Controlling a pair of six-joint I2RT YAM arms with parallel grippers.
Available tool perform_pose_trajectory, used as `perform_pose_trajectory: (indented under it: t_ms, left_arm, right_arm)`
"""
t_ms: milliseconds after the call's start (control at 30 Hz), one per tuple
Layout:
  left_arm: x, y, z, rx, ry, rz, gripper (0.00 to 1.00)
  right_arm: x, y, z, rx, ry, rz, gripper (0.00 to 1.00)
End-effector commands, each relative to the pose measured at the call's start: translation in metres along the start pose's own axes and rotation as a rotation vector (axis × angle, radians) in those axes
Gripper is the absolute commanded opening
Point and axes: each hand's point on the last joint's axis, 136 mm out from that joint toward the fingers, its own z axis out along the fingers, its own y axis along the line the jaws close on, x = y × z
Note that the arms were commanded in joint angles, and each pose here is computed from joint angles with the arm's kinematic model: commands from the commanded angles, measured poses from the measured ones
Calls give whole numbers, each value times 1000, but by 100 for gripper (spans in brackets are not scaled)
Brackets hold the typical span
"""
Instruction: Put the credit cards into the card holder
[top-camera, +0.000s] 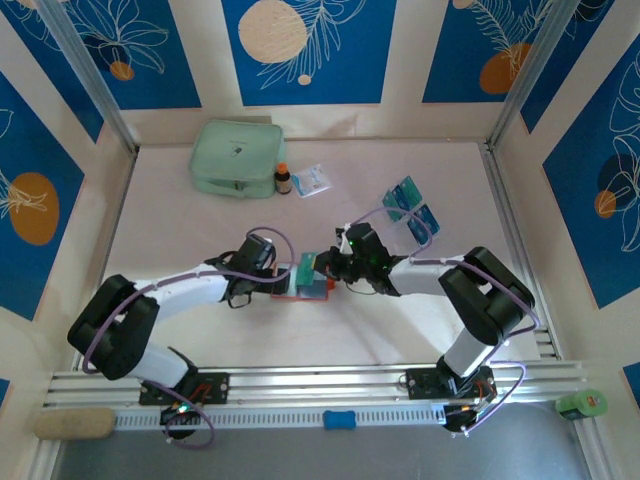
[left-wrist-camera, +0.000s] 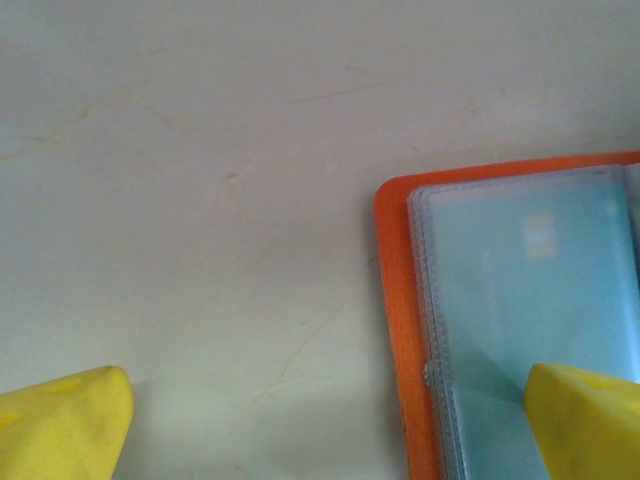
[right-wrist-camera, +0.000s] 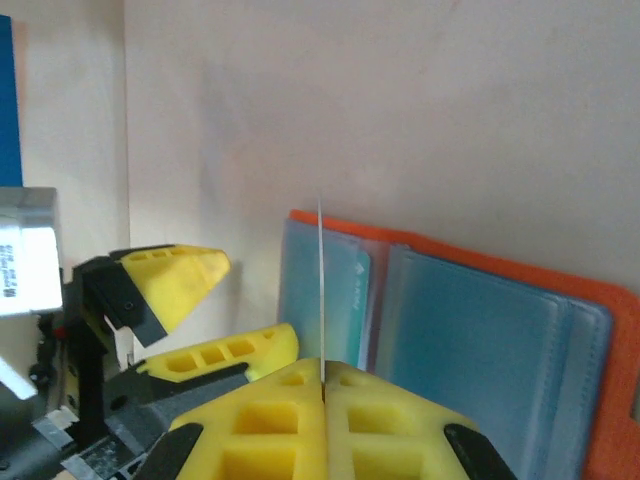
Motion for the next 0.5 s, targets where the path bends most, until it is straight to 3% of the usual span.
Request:
perform_pose_trajectory:
  t_ms: [0, 467]
  left_arm:
    - [6, 11, 3, -35, 5, -44, 100]
    - [12, 14, 5, -37, 13, -65, 100]
  right_arm:
    - [-4, 0, 4, -14, -41, -2, 0]
    - [2, -15, 10, 12, -47, 13, 0]
